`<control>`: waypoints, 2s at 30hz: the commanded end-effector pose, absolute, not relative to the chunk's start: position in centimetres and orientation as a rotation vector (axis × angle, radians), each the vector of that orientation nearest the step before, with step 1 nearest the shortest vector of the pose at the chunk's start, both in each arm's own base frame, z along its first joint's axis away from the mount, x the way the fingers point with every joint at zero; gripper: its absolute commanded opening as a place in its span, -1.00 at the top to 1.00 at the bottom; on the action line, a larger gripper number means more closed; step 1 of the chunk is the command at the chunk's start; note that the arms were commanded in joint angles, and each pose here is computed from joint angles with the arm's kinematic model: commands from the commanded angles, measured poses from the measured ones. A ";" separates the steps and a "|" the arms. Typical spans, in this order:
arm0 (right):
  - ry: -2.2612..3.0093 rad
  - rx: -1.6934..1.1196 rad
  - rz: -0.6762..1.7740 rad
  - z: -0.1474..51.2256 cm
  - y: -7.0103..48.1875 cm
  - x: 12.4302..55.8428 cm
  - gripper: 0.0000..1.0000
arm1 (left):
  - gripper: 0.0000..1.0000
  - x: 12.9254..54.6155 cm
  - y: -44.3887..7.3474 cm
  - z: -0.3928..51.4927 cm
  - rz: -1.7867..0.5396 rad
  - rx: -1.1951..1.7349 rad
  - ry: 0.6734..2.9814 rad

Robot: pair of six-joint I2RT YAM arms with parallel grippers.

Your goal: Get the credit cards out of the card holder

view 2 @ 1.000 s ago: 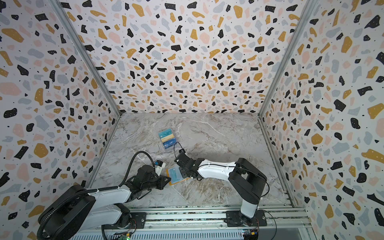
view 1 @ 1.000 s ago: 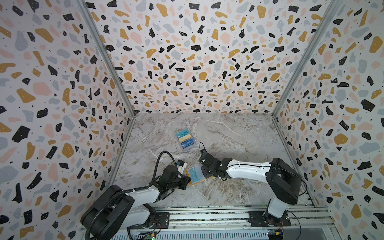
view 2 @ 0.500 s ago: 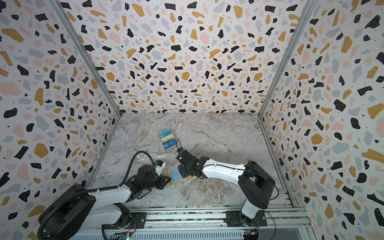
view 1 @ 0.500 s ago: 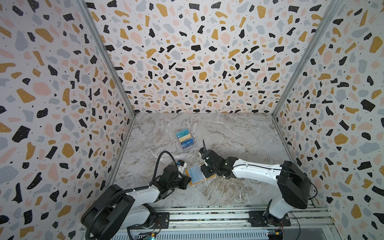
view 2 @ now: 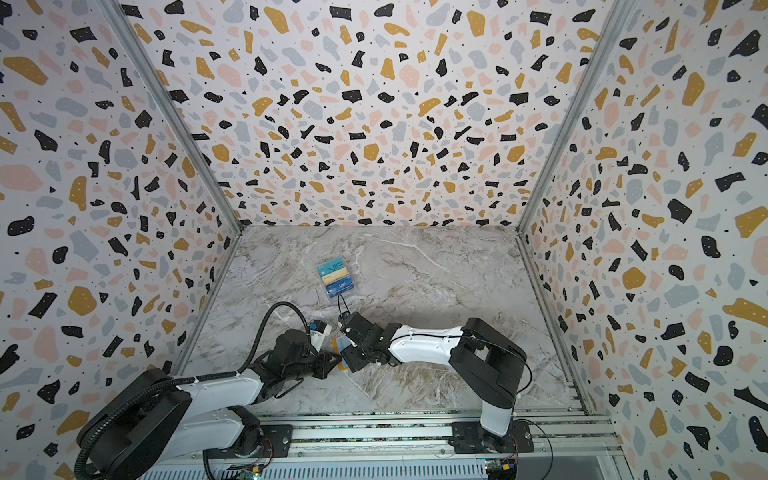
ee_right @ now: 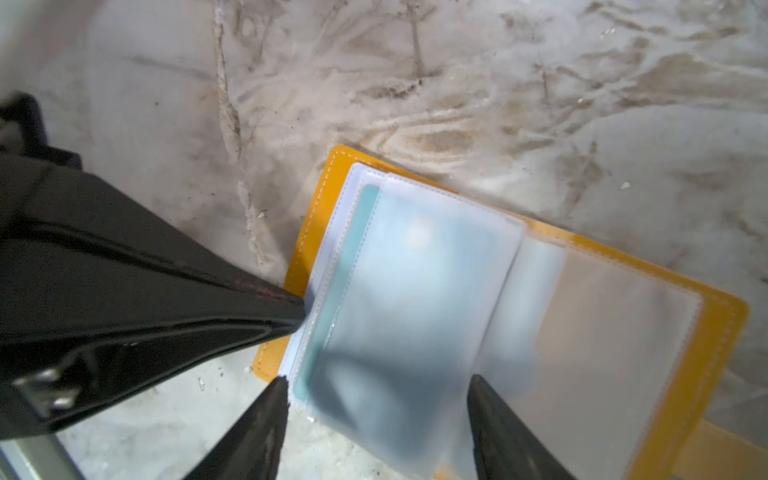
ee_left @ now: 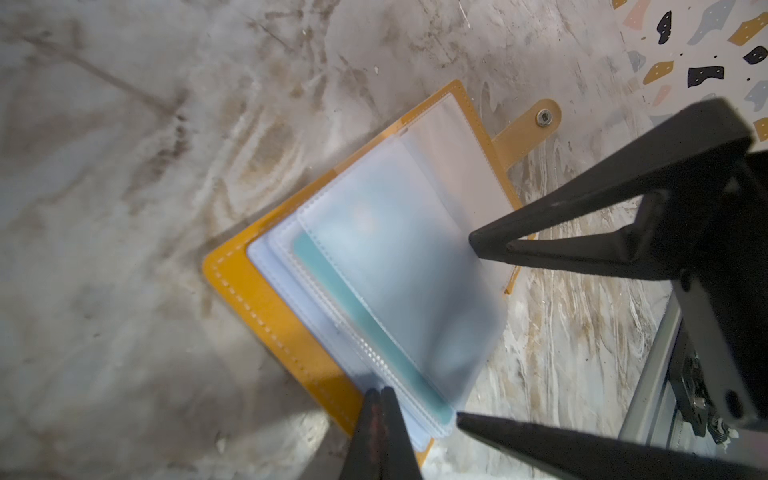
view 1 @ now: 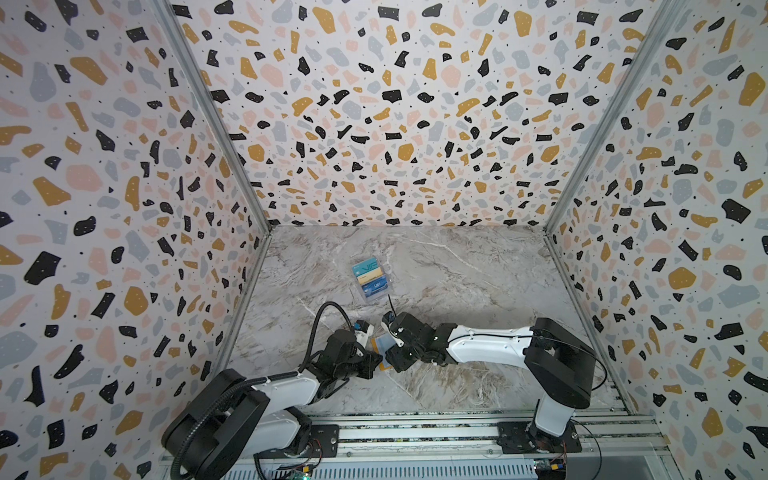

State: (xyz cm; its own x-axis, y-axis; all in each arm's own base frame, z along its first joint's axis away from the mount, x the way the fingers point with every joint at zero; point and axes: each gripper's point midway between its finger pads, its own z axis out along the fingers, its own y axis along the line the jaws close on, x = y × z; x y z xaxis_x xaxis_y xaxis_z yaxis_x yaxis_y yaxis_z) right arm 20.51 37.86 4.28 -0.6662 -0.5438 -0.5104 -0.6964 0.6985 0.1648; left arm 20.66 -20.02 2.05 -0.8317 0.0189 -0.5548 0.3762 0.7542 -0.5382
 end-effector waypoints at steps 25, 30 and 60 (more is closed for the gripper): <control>2.520 -0.771 0.231 4.4 35.1 23.0 0.00 | 1.00 20.2 -19.3 0.8 -0.837 0.294 2.481; 2.529 -0.730 0.210 4.8 34.1 23.6 0.07 | 1.00 20.2 -19.2 0.8 -0.835 0.292 2.479; 2.522 -0.581 0.047 8.8 28.9 25.0 0.24 | 1.00 20.3 -19.2 0.8 -0.829 0.288 2.482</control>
State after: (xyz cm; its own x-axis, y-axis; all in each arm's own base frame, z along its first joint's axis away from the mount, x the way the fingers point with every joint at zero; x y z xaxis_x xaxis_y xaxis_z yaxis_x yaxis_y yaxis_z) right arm 24.66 29.68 6.58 -0.7640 -0.4121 -0.4964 -0.4368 0.8967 -0.0721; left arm 20.66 -20.01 2.04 -0.8316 0.0189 -0.5550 0.3757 0.7550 -0.5373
